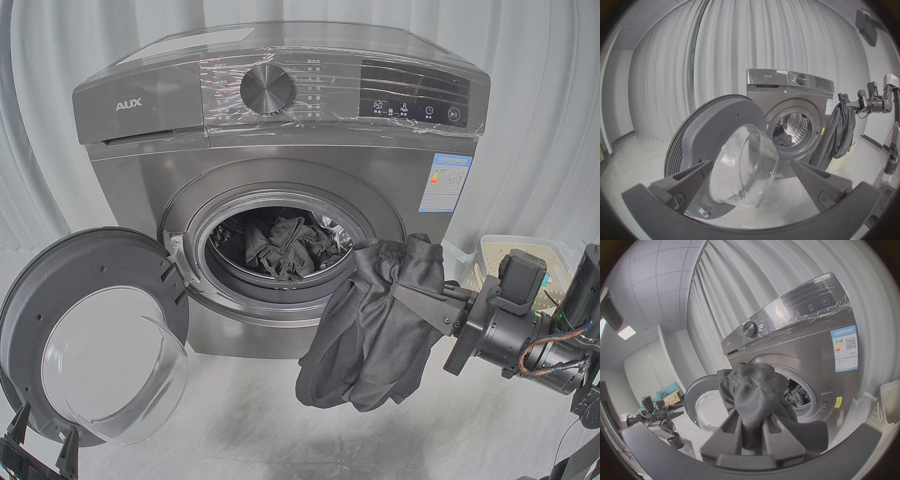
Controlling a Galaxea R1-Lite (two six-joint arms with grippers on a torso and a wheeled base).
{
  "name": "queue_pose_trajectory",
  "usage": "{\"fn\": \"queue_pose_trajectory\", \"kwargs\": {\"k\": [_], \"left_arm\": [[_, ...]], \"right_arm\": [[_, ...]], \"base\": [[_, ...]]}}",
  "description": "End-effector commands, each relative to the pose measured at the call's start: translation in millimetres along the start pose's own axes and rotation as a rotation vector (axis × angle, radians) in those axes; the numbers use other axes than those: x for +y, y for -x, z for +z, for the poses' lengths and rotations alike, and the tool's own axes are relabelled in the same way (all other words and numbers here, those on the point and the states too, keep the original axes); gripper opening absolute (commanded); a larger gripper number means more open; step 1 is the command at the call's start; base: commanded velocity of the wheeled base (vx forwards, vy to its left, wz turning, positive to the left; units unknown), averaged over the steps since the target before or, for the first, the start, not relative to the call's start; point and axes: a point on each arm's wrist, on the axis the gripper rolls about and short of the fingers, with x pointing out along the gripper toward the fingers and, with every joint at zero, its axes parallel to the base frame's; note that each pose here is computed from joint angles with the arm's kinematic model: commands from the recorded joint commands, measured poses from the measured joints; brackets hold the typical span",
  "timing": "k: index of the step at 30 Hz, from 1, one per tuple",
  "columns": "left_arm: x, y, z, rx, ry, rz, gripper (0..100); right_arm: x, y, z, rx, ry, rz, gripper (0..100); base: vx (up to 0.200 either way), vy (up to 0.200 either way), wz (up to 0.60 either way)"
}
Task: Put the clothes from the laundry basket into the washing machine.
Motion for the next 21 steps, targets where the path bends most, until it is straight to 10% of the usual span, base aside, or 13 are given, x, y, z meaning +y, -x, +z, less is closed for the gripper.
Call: {"fn": "queue_pose_trajectory", "kwargs": {"k": [1, 16, 21], "left_arm": [[0.0, 0, -5.3, 0.001, 0.0, -0.004, 100], [-0.3, 0, -4.7, -0.005, -0.022, -0.013, 100], [-4.4, 15, 57.7, -0.227, 0.003, -0.195, 100]], "right_arm": [[-1.1, -9, -8, 0.018, 0.002, -0.001, 0], [7.7, -20, -13, 0.021, -0.003, 0.04, 0], [15.9, -30, -9, -0.018, -0.033, 0.072, 0]], "base": [[0.0, 0.0, 0.0], [0.0, 0.0, 0.0], [0.0, 0.0, 0.0]]}}
